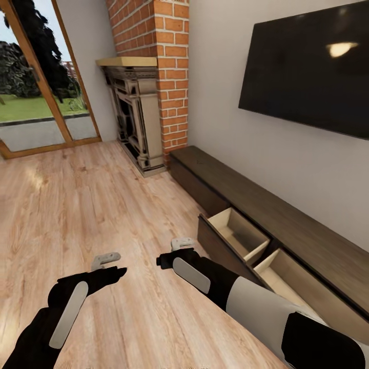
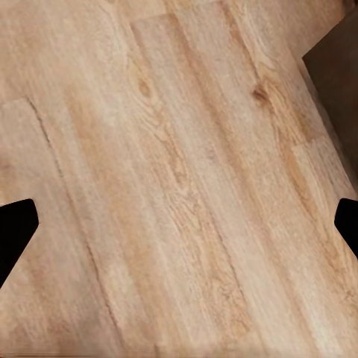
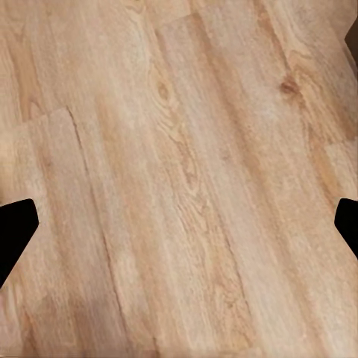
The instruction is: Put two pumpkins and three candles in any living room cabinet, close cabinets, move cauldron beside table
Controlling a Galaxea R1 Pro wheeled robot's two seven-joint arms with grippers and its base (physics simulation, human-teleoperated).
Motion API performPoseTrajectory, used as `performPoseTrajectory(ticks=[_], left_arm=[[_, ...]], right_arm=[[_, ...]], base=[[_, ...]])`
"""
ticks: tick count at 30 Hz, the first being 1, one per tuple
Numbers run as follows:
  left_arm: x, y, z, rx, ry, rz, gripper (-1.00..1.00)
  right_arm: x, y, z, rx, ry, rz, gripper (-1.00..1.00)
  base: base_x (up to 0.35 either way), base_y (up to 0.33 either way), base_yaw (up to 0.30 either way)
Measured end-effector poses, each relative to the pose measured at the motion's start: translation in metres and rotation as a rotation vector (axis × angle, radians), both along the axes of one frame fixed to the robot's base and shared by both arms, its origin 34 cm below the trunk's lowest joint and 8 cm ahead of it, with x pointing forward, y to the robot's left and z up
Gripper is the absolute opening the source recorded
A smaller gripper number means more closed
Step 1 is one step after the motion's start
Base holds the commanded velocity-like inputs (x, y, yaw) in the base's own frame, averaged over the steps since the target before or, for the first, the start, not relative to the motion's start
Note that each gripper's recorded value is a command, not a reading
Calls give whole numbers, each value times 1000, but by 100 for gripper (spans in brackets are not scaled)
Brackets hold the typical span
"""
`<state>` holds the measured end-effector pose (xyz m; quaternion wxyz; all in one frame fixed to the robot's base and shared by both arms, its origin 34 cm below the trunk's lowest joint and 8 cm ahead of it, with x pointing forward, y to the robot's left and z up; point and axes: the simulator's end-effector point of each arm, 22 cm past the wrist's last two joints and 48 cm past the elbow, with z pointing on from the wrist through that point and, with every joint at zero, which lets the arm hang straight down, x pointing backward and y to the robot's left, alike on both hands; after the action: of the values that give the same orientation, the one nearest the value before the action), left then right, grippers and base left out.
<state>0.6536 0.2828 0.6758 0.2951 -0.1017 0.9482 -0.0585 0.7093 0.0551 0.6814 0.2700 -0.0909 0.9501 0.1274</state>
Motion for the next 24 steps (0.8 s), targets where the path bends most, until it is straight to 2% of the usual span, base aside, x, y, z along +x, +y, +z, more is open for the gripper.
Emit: performPoseTrajectory(ticks=[18, 24], left_arm=[[0, 0, 0, -1, -1, 0, 100], [0, 0, 0, 1, -1, 0, 100]], right_arm=[[0, 0, 1, 1, -1, 1, 100], [0, 0, 1, 2, -2, 0, 100]], base=[[-89, 0, 285], [-50, 0, 90]])
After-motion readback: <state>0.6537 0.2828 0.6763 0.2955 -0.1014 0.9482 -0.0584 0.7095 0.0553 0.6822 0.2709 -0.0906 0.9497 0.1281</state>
